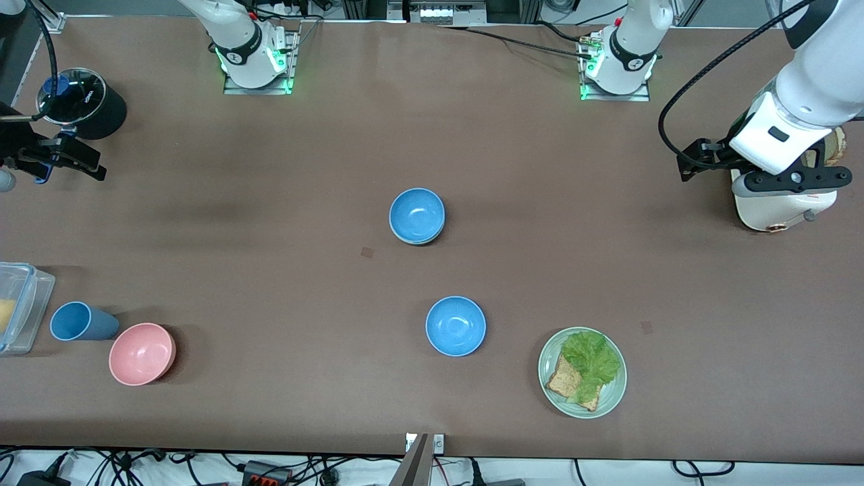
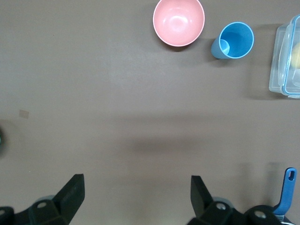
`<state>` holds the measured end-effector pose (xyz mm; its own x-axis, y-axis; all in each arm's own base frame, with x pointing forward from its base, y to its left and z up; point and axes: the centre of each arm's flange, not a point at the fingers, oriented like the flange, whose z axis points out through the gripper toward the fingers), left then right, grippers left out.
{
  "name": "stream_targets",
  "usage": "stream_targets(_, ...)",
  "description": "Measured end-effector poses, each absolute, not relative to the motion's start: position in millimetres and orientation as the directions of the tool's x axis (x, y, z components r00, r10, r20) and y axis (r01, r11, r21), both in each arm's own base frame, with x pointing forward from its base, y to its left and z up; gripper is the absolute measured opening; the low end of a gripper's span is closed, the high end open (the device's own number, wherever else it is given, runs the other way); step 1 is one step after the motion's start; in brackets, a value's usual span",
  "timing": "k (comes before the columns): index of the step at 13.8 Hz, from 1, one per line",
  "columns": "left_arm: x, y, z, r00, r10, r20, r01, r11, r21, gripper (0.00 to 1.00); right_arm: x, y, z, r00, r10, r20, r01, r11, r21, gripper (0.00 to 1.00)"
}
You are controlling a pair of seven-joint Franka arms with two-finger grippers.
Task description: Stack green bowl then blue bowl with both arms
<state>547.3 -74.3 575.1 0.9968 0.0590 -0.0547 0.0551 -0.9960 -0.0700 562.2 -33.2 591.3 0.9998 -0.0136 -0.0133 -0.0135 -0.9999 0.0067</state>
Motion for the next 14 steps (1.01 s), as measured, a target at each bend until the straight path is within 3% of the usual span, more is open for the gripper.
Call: stream_targets(14, 544.6, -80.9, 572.7, 0.996, -0.037, -0.080, -0.040, -0.999, -0.034, 1.00, 562.6, -26.5, 591.3, 1.000, -0.002, -0.013, -0.002, -1.000, 0.007, 1.00)
